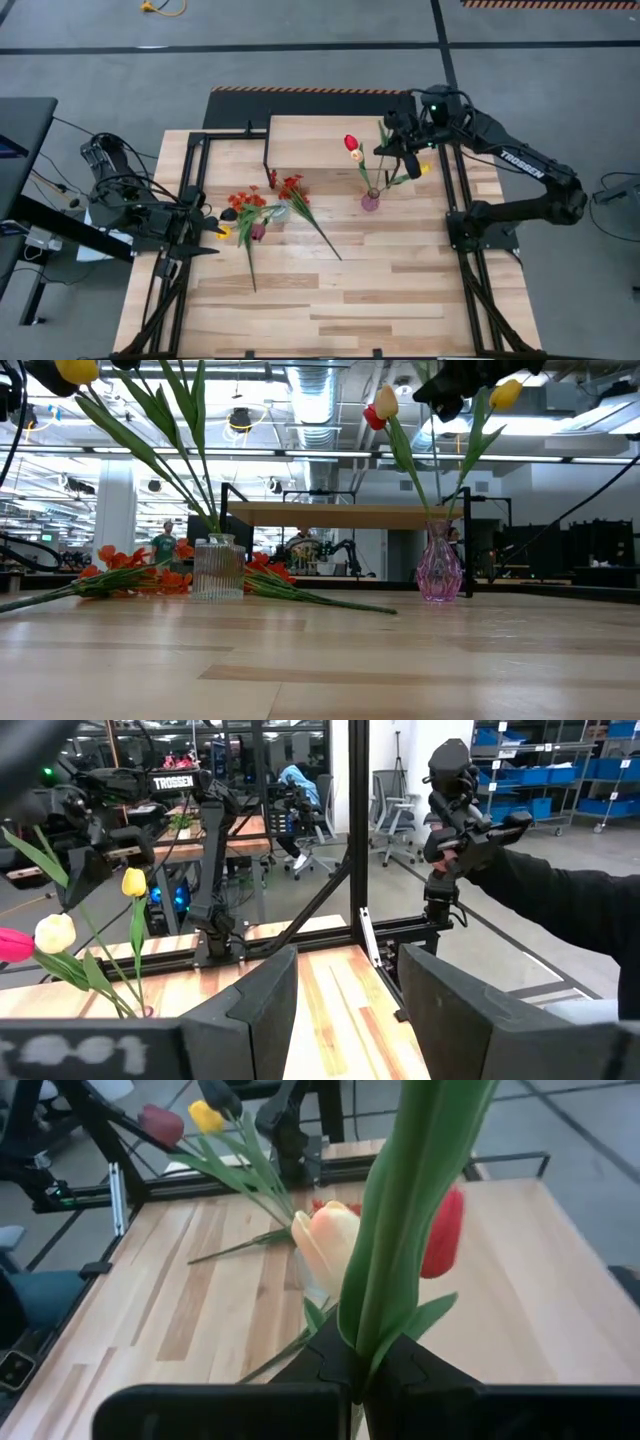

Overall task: Pick and place flowers into a vace then onto a shelf
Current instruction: Put the black flower into the purple vase

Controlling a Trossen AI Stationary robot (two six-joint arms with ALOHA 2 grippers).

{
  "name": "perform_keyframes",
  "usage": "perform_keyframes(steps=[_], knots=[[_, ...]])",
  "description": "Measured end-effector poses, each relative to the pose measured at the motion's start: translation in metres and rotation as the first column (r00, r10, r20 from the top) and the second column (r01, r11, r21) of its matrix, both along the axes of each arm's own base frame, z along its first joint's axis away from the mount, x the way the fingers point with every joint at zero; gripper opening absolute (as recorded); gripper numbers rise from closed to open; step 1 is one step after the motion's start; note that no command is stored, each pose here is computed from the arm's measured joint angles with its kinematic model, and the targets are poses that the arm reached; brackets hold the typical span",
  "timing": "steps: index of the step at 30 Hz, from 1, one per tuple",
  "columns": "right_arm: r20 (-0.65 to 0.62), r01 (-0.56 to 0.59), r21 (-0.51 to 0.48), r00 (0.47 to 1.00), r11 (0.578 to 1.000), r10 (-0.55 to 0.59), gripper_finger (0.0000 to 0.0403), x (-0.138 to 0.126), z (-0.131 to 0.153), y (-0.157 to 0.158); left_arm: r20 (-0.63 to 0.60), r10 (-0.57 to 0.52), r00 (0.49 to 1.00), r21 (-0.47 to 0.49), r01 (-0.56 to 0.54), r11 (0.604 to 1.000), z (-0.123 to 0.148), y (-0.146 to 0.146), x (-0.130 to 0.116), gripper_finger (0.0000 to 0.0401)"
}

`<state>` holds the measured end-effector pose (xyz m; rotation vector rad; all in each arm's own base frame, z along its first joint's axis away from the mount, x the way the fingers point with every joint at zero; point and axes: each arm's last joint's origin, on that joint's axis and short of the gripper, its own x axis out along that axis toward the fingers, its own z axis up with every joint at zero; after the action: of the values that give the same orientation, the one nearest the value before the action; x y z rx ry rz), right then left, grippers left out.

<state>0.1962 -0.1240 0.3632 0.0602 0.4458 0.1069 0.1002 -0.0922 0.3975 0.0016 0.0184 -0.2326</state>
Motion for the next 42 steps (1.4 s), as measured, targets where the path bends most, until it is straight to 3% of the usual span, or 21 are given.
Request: perform_keyframes(steps=[7,19,26,42], knots=[[-0.041,-0.014,0.012,0.999,1.000,0.014,0.0000,0.013,-0.013,-0.008,0.000,0.000,1.000,-0.001,0.000,1.000,0.000,0.000,0.000,0.0164],[-0.039,-0.009,0.010,0.999,1.000,0.009,0.0000,0.012,-0.012,-0.008,-0.003,0.001,1.000,-0.015,-0.001,1.000,0.000,0.000,0.000,0.0164],[-0.085,0.093,0.044,0.992,0.995,-0.089,0.0002,0.012,-0.014,-0.010,-0.007,0.001,1.000,-0.034,-0.001,0.999,0.000,0.000,0.000,0.0164],[-0.172,0.117,0.125,0.981,0.985,-0.094,0.0113,0.008,-0.020,-0.005,-0.007,0.002,1.000,-0.035,-0.002,0.999,0.000,0.000,0.000,0.0164]])
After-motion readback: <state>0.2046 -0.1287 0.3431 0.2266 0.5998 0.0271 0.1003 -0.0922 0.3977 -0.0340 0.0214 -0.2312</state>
